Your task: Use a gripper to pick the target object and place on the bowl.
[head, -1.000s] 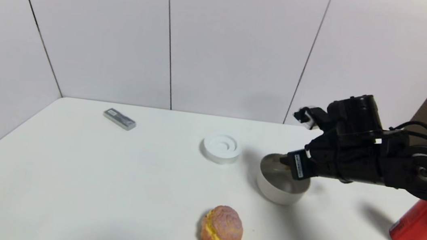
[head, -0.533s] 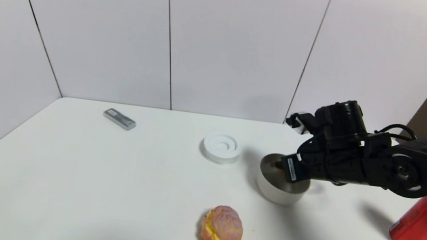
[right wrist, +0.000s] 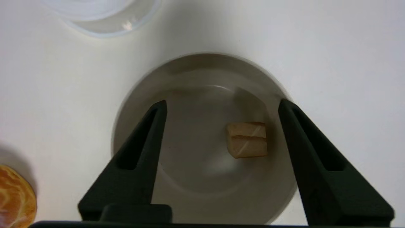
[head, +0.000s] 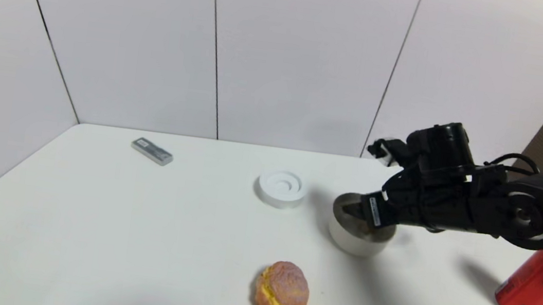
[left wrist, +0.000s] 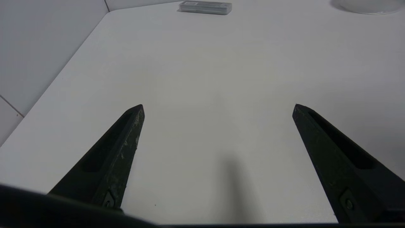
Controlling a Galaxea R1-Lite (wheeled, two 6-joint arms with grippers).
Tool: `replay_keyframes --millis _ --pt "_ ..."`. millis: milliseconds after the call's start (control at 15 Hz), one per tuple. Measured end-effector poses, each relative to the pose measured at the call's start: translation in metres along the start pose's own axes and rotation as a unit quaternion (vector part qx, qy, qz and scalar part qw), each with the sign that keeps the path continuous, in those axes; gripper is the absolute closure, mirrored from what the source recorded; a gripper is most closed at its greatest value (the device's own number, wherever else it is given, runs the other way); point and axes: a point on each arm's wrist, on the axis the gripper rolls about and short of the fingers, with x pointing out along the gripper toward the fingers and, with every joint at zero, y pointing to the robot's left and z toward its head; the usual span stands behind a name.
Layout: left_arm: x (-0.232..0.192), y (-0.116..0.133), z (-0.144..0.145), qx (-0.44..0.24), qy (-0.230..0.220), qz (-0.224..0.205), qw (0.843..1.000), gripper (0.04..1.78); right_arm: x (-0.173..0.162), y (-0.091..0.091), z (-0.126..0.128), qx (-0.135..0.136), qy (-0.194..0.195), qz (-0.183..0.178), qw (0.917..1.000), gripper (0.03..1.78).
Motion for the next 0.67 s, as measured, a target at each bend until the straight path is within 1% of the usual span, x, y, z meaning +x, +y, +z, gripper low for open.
replay_keyframes --millis 200,400,533,667 --pt "0.000 0.000 0.000 0.000 0.000 0.000 1.000 0.13 -0.026 -0.009 0.011 0.007 -0.036 -0.013 0.9992 0.41" --pt "0.000 0.000 0.000 0.000 0.000 0.000 1.000 0.13 -0.067 -0.019 0.020 0.016 -0.089 -0.031 0.9954 0.31" --pt "0.000 0.000 0.000 0.000 0.000 0.000 1.000 0.13 -0.103 -0.019 0.014 0.017 -0.123 -0.037 0.9916 0.26" --pt "0.000 0.000 0.000 0.000 0.000 0.000 1.000 0.13 -0.139 -0.017 -0.001 0.017 -0.151 -0.040 0.9876 0.23"
